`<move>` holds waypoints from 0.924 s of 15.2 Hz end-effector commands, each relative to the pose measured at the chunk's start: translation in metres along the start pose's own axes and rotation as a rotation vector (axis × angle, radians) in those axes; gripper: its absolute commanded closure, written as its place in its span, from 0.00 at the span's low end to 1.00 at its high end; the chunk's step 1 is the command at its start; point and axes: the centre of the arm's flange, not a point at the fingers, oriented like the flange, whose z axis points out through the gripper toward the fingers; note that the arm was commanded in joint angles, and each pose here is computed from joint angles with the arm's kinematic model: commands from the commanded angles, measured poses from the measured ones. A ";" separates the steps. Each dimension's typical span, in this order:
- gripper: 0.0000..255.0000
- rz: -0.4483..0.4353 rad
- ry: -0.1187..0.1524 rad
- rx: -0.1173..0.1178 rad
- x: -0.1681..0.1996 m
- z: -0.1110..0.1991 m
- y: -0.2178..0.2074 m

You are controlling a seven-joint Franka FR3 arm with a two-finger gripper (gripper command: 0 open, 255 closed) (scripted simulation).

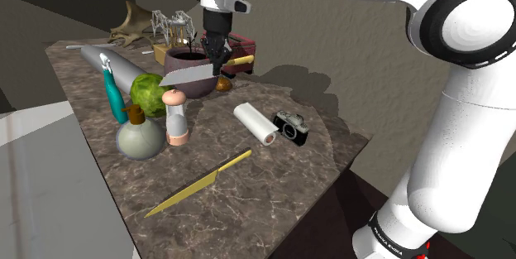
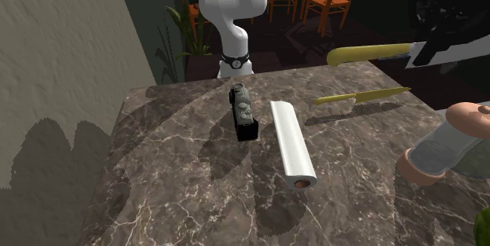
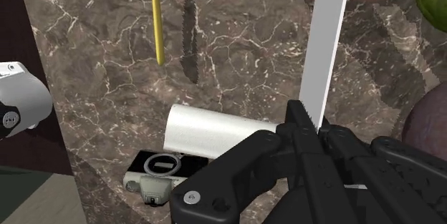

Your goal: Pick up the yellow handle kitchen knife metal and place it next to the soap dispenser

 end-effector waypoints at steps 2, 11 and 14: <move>1.00 0.002 0.000 0.000 -0.009 0.013 0.003; 1.00 0.002 0.000 0.000 -0.008 0.061 0.003; 1.00 0.002 0.000 0.000 -0.008 0.077 0.003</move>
